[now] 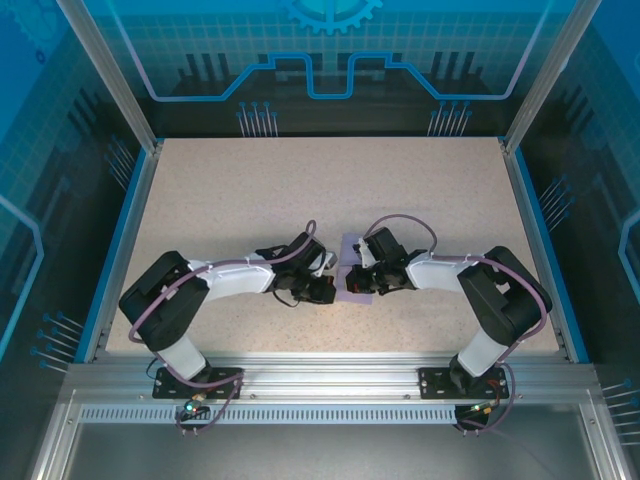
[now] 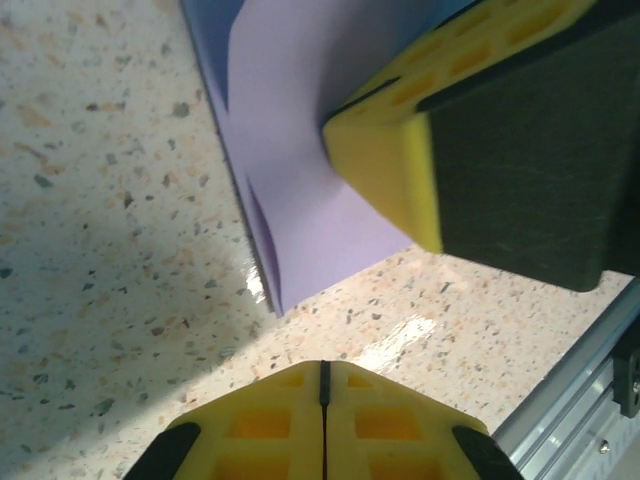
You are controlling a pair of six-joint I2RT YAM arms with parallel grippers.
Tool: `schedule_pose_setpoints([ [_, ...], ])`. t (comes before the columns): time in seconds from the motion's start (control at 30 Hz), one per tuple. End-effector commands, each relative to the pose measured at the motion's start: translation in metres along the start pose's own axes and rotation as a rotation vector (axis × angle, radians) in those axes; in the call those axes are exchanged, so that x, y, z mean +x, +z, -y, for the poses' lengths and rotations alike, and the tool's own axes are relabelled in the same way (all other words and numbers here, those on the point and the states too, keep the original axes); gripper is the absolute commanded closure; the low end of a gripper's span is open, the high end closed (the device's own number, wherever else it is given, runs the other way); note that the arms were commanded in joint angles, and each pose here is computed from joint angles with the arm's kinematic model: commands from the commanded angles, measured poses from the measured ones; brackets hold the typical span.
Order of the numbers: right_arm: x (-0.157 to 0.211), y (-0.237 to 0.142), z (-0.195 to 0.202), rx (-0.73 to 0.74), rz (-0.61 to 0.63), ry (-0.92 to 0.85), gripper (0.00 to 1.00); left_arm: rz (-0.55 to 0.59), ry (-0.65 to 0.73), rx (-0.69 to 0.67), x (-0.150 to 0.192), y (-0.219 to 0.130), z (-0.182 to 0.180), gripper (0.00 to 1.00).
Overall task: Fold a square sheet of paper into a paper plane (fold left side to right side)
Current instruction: Fold the triangle a second time at the center of the table.
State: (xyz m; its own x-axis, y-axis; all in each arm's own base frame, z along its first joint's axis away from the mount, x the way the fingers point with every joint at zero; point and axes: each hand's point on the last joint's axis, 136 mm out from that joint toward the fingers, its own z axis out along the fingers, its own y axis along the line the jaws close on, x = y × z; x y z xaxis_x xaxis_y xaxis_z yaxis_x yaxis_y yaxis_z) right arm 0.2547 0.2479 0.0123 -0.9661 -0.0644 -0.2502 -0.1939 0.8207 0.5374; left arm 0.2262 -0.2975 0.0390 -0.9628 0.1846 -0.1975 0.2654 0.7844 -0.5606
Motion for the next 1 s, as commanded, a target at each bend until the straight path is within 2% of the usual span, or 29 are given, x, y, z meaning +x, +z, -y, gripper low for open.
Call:
schedule_pose_setpoints([
  [0.0,0.019,0.004,0.013,0.047,-0.062,0.028,1.0,0.002,0.006,0.033,-0.012,-0.004,0.01,0.92],
  [0.43,0.022,0.005,0.011,0.041,-0.074,0.033,1.0,-0.012,0.0,0.056,-0.031,0.018,0.007,0.89],
  [0.57,0.022,0.005,0.011,0.04,-0.074,0.032,1.0,-0.011,-0.009,0.025,-0.033,0.024,-0.002,0.89],
  [0.97,0.018,0.003,0.008,0.046,-0.073,0.02,1.0,-0.067,-0.068,-0.081,-0.013,0.037,-0.032,0.91],
])
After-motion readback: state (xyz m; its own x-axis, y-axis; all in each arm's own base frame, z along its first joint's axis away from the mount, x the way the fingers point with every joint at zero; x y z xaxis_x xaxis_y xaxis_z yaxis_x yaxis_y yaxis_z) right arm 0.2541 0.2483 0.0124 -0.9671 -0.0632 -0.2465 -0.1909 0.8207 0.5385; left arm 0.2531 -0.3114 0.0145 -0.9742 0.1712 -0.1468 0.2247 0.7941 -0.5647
